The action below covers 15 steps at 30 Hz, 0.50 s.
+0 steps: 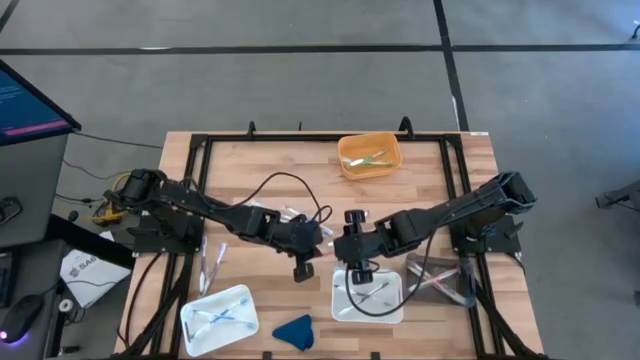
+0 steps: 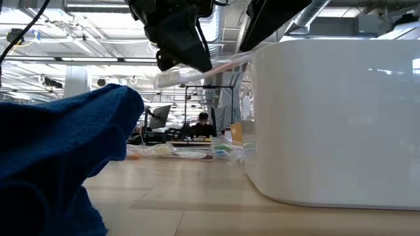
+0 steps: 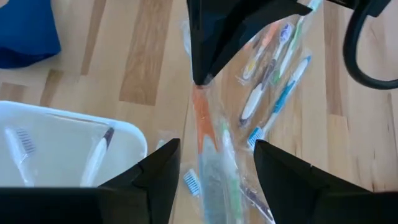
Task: Pick & Place Toothbrushes
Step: Put the orange toothbrush into the black bin
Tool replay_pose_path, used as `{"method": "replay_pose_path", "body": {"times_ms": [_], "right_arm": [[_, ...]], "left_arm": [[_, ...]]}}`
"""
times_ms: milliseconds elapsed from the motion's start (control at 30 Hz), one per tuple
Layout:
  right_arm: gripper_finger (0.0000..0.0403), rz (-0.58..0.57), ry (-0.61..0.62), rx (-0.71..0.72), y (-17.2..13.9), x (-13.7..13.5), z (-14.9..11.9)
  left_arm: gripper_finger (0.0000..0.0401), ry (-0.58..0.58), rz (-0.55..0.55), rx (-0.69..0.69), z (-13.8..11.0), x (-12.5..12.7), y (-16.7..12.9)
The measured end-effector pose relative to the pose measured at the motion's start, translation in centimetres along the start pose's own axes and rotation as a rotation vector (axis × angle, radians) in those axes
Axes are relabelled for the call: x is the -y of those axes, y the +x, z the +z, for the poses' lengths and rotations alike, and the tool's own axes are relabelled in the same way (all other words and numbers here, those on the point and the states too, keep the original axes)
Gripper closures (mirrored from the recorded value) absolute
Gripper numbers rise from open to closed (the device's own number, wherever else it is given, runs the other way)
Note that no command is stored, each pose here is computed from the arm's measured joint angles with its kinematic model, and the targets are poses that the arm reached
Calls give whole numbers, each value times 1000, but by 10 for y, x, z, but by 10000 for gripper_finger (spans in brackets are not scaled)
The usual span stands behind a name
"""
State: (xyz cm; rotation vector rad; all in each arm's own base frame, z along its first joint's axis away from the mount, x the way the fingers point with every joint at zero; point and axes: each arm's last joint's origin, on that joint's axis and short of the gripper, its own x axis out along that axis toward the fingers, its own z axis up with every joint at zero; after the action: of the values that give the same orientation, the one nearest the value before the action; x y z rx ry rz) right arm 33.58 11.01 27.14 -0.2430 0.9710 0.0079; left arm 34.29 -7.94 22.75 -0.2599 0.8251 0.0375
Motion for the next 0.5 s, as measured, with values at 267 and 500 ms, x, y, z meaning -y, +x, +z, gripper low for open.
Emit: {"method": "replay_pose_path", "body": {"times_ms": [267,500], "right_arm": [[213,-2,-5,-19,0,0,-2],[233,-1,-10,-32,0,0,-3]], "left_arm": [[401,5,-52,15,2,4,0],[401,4,-61,36,4,6,0]]}}
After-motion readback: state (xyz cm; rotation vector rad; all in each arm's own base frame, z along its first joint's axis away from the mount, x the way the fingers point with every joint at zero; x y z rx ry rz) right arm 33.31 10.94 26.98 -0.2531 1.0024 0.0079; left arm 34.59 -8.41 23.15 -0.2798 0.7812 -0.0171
